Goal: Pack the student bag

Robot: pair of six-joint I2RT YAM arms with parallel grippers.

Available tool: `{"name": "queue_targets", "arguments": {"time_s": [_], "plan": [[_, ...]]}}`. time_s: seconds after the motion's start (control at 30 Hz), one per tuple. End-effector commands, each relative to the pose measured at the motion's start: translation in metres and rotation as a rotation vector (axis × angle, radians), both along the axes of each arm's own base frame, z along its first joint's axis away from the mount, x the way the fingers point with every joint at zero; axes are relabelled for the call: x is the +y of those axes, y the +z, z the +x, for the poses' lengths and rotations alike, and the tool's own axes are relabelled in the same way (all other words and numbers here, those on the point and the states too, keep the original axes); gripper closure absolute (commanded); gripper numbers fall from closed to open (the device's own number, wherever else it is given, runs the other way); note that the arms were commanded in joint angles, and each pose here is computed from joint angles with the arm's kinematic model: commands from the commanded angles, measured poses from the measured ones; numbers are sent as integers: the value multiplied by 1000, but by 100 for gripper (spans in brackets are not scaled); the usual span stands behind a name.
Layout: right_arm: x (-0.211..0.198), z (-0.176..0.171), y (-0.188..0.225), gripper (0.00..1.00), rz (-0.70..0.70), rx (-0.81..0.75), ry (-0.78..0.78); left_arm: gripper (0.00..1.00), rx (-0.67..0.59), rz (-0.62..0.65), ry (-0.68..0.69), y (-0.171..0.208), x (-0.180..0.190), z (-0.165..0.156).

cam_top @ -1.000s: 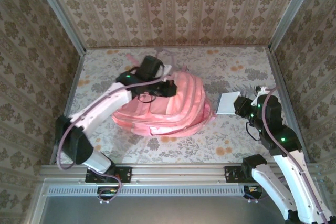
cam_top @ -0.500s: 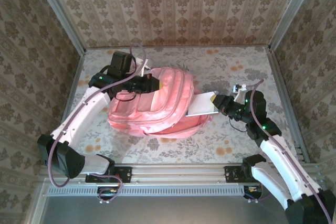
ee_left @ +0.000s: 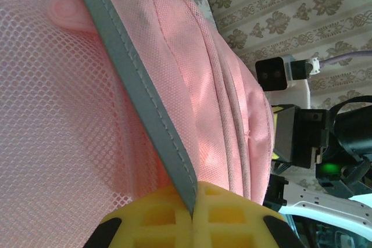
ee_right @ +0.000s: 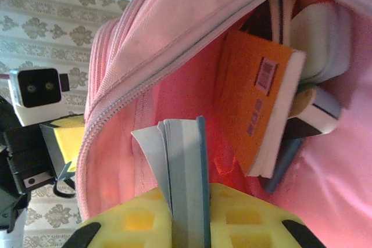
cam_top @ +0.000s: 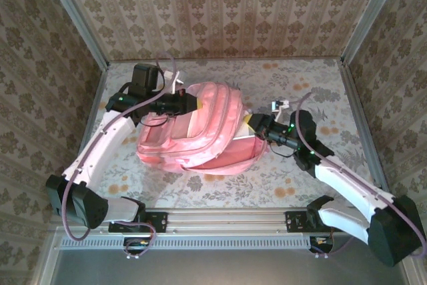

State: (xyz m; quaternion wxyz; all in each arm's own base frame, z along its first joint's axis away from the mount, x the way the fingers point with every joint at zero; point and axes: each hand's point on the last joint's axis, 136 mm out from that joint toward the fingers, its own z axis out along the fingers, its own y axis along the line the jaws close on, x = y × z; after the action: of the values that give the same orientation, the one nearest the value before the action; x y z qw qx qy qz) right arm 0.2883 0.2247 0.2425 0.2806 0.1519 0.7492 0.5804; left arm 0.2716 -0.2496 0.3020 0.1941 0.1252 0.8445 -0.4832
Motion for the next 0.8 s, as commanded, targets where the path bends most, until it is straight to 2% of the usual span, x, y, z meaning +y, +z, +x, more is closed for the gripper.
{"name": "queue_targets", "arguments": {"time_s": [0.0, 0.2, 0.33, 0.37, 0.43, 0.47, 0.5, 0.6, 0.7, 0.77], "plan": [[16, 23, 24, 98, 18, -79, -75, 100, -156, -138, -44, 57, -3, -4], [68, 50, 10, 95, 16, -75, -91, 100, -175, -157, -34, 71, 0, 3], [109, 63, -21, 92, -12, -23, -84, 100, -176, -166, -26, 74, 2, 8], [124, 64, -22, 86, -14, -33, -60, 100, -176, -167, -24, 74, 2, 10], [152, 64, -34, 65, -65, -34, 1, 100, -171, -170, -15, 73, 4, 13], [162, 64, -39, 51, -91, -29, 28, 100, -169, -174, -11, 72, 4, 15], [170, 62, -42, 43, -108, -35, 56, 100, -166, -179, -7, 71, 5, 16], [161, 59, -50, 25, -166, -38, 44, 100, -165, -181, 9, 70, 11, 19], [142, 53, -45, 15, -271, -73, 35, 100, -166, -179, 33, 67, 18, 20], [133, 47, -40, 12, -315, -92, 37, 100, -163, -180, 39, 65, 19, 20]]}}
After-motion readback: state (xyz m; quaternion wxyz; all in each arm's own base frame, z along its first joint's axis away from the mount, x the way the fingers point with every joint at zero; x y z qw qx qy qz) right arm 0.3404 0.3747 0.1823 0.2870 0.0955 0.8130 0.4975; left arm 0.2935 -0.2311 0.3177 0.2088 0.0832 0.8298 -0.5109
